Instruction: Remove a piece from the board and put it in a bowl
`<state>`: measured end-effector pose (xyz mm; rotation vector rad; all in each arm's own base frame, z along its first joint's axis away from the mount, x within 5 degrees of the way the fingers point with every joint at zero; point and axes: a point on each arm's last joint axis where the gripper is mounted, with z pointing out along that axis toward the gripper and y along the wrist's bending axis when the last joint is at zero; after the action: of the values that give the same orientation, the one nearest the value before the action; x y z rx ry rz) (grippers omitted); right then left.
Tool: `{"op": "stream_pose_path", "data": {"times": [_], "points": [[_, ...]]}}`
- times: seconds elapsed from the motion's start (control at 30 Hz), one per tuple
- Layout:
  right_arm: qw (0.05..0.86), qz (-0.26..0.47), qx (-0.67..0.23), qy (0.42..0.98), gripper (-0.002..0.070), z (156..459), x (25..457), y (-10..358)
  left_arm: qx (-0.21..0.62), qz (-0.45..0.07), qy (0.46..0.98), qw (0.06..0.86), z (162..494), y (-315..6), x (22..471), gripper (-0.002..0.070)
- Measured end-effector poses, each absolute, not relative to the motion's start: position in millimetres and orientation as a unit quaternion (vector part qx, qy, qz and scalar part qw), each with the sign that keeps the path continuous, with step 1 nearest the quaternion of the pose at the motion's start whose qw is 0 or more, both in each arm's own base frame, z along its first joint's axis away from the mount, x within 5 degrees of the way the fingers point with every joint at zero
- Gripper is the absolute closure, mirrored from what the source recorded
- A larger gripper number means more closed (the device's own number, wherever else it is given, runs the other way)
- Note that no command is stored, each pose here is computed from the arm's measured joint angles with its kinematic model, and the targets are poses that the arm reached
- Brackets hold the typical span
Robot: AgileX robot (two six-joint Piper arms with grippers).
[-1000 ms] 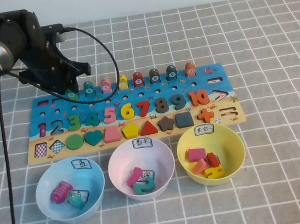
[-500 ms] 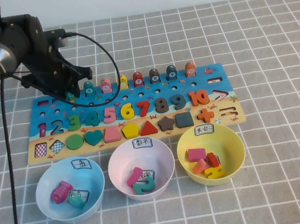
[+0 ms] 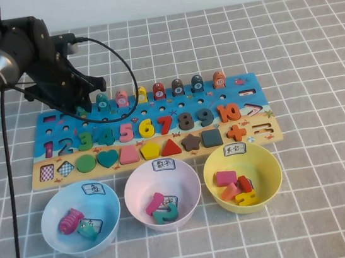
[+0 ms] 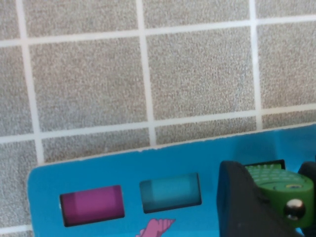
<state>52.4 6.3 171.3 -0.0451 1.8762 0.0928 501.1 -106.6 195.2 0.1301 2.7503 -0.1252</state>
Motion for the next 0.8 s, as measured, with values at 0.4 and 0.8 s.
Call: {"op": "stream_pose_path", "data": {"times": [0.4,0.8], "points": [[0.590,0.040,-0.019,0.806,0.0694,171.3,52.4,6.3,0.046,-0.044,0.980,0.188,196.2,-106.5,500.2,0.0482],[0.590,0.040,-0.019,0.806,0.0694,171.3,52.4,6.3,0.046,-0.048,0.976,0.208,222.9,-106.7,501.1,0.0484]]}}
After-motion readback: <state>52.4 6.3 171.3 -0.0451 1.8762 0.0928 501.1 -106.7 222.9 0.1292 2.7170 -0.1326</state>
